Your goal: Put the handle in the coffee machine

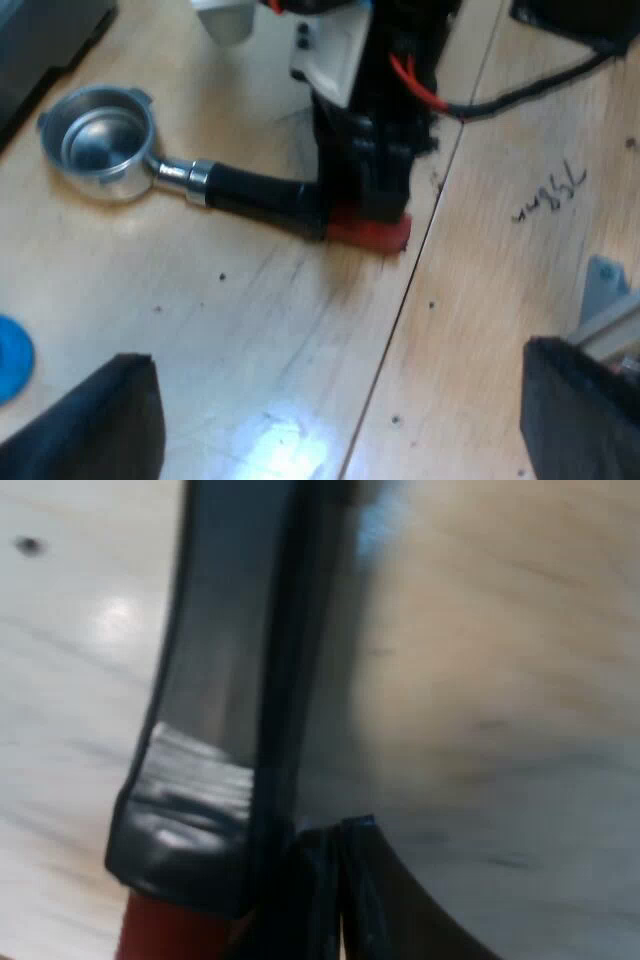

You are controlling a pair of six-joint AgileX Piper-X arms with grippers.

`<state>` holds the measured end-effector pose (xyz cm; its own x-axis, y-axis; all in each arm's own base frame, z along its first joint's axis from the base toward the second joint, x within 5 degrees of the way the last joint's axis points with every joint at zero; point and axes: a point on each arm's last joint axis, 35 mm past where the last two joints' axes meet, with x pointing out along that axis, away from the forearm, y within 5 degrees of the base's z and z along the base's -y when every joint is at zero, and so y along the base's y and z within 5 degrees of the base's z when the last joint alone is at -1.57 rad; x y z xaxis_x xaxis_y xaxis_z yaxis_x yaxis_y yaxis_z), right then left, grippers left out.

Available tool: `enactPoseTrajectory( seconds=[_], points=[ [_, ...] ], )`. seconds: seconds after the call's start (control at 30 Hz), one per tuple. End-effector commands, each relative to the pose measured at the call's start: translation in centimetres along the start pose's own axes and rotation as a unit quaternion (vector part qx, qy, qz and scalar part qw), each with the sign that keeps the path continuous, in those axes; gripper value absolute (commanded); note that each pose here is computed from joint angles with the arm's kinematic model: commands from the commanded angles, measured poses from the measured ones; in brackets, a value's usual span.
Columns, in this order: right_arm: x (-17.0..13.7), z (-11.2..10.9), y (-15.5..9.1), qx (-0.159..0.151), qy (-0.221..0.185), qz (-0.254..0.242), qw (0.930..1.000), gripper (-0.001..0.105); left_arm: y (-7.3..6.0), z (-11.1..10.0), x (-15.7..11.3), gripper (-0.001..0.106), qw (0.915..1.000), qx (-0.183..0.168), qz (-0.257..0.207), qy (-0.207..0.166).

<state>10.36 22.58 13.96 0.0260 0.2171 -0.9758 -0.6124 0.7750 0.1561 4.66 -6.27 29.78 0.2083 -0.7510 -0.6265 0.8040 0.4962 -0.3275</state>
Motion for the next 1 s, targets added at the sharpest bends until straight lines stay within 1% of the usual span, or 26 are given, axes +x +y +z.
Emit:
enactPoseTrajectory(
  seconds=[0.03,0.17,0.27,0.33,0.4,0.43,0.6,0.73,0.8,0.9,0.93,1.0],
  points=[
    [0.9,0.0,1.3,-0.005,-0.002,0.042,0.9991,0.0,0.0,0.2,-0.2,0.074,0.9996,-0.022,0.017,-0.003],
    [0.8,0.3,1.8,0.012,-0.02,0.057,0.9981,0.0,0.1,0.1,-0.3,0.074,0.9991,-0.026,0.033,0.001],
    [0.8,0.7,2.0,0.027,-0.036,0.068,0.9967,0.0,0.2,-0.3,-0.5,0.074,0.9977,-0.033,0.058,0.017],
    [0.9,1.1,2.3,0.043,-0.051,0.082,0.9944,0.0,0.2,-0.4,-0.7,0.074,0.9967,-0.035,0.071,0.022],
    [1.1,1.4,2.5,0.052,-0.06,0.09,0.9928,0.0,0.1,-0.2,-1.0,0.074,0.9966,-0.032,0.073,0.02],
    [1.5,1.7,2.6,0.065,-0.066,0.097,0.991,0.0,0.0,0.0,-1.2,0.074,0.9968,-0.031,0.072,0.016],
    [2.4,3.0,3.4,0.074,-0.073,0.12,0.9872,0.0,-0.6,0.7,-2.4,0.074,0.9964,-0.025,0.081,-0.002],
    [3.0,5.4,4.8,0.074,-0.091,0.133,0.9841,0.0,-0.9,1.3,-3.2,0.074,0.9965,-0.02,0.08,-0.015],
    [3.3,6.4,5.3,0.074,-0.093,0.135,0.9836,0.0,-1.0,1.3,-3.3,0.074,0.9965,-0.019,0.08,-0.017],
    [3.4,6.9,5.6,0.074,-0.095,0.137,0.9833,0.0,-1.0,1.2,-3.2,0.074,0.9965,-0.021,0.08,-0.012],
    [3.6,8.1,6.3,0.073,-0.103,0.137,0.9824,0.0,-1.0,1.0,-3.2,0.074,0.9964,-0.023,0.081,-0.006],
    [4.1,9.6,7.0,0.075,-0.117,0.131,0.9817,0.0,-0.9,0.9,-3.2,0.074,0.9959,-0.026,0.087,0.001]
  ],
)
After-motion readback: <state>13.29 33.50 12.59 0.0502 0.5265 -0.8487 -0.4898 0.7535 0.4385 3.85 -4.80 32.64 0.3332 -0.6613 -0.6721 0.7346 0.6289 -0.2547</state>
